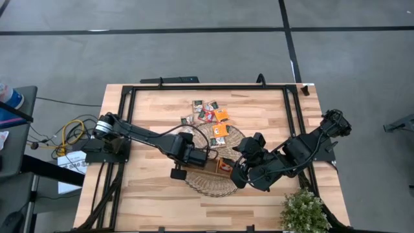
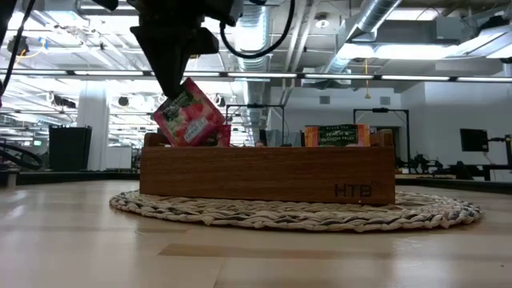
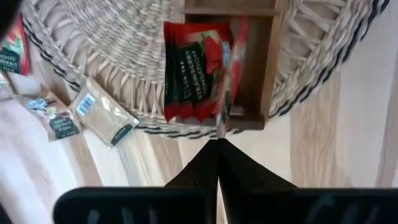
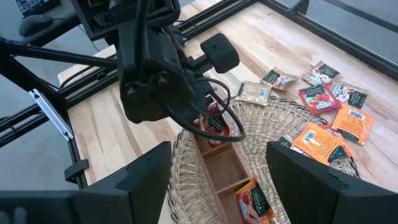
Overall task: Pick & Place Tea
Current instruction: Put the red tea bag into the left section of the wooden organizer
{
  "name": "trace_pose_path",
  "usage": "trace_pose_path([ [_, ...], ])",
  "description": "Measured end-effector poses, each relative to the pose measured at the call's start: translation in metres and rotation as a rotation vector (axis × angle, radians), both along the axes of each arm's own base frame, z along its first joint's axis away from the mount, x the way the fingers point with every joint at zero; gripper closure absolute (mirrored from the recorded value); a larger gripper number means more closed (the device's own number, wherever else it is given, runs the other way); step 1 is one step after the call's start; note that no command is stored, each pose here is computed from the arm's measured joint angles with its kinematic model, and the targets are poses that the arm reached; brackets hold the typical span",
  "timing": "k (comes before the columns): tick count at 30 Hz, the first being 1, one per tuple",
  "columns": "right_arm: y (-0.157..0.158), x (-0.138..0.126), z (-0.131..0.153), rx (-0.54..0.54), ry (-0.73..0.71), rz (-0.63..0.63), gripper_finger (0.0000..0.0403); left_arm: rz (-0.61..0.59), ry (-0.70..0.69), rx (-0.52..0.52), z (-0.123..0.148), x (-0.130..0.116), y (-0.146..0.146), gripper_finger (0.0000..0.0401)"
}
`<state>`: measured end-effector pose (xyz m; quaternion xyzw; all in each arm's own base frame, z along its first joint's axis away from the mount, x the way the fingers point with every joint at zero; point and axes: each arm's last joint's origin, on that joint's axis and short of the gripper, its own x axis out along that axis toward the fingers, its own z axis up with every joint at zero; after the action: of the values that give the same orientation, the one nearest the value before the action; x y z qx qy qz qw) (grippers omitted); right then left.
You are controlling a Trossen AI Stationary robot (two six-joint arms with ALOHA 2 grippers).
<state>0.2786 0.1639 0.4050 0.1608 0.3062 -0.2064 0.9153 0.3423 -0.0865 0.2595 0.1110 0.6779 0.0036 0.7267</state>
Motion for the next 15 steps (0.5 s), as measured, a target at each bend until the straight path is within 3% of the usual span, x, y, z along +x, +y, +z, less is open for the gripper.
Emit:
trace_pose_path([
  [15,-0.0005,0.0001,0.0003,-0.011,-0.008,-0.011,0.0148,-0.041,-0.008,-0.015,0.0,0.0018,-0.0004,0.0401],
])
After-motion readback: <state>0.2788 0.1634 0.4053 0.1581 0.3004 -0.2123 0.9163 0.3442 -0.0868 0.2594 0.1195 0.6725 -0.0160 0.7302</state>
